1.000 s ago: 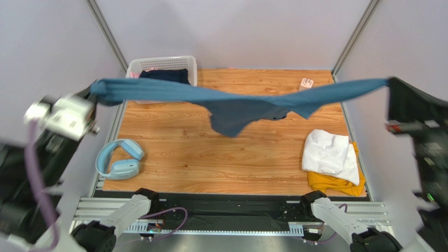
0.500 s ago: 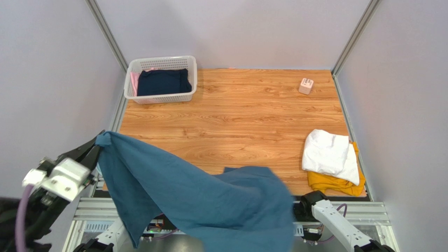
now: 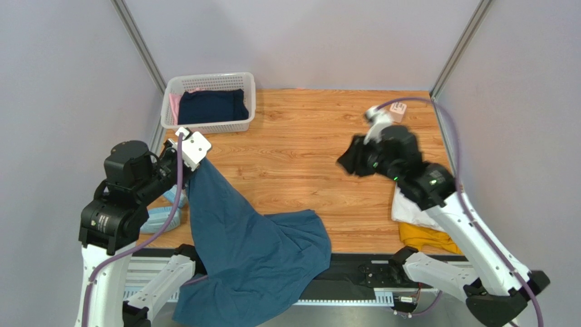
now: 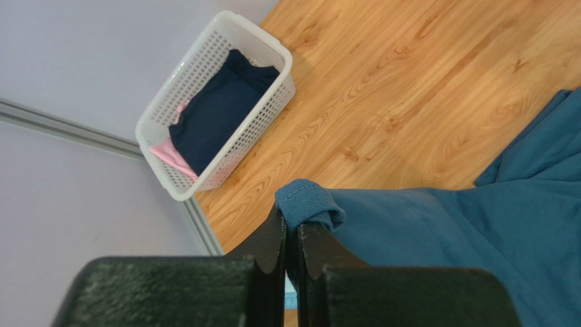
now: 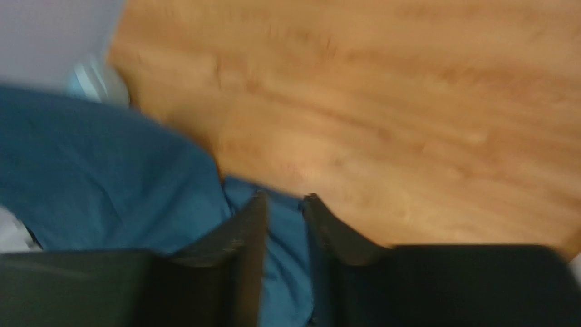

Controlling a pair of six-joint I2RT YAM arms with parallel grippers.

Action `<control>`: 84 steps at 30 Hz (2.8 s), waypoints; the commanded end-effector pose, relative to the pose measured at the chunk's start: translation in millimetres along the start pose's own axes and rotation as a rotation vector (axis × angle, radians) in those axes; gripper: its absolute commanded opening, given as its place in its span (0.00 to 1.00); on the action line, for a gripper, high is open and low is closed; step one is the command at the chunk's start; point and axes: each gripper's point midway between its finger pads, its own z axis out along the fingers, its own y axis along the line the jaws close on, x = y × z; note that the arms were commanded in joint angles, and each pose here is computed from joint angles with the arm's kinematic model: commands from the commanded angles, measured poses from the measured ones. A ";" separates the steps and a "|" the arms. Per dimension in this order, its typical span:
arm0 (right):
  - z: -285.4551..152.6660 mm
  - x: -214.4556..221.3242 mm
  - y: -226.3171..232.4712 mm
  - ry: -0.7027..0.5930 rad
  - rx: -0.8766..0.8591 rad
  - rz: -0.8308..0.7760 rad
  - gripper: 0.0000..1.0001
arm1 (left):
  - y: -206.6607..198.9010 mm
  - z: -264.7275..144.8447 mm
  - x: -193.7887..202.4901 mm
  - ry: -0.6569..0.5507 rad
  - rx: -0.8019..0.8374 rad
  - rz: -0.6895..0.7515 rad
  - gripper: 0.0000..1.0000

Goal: Fold and stack the t-shirts
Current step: Flatten out the tshirt

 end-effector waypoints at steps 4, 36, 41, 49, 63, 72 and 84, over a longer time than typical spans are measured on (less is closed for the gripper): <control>-38.0 118.4 108.4 0.252 -0.406 -0.231 0.58 | 22.7 15.9 -10.7 -0.050 -0.093 0.028 0.00; 1.7 315.2 183.6 0.701 -0.468 -0.609 0.84 | 63.8 126.8 91.3 0.347 -0.318 -0.090 0.00; 8.5 341.6 145.7 0.795 -0.414 -0.493 0.80 | 62.1 131.3 92.2 0.347 -0.312 -0.113 0.00; -1.0 358.4 98.5 0.869 -0.312 -0.456 0.81 | 61.6 130.0 88.5 0.334 -0.306 -0.117 0.00; 15.6 379.7 95.8 0.933 -0.319 -0.411 0.71 | 60.0 126.2 80.4 0.318 -0.287 -0.133 0.00; 21.5 384.0 94.3 0.998 -0.313 -0.379 0.00 | 60.5 123.1 72.1 0.296 -0.281 -0.150 0.00; 63.1 255.9 6.4 0.670 0.004 -0.097 0.00 | 55.1 112.2 61.6 0.255 -0.254 -0.160 0.00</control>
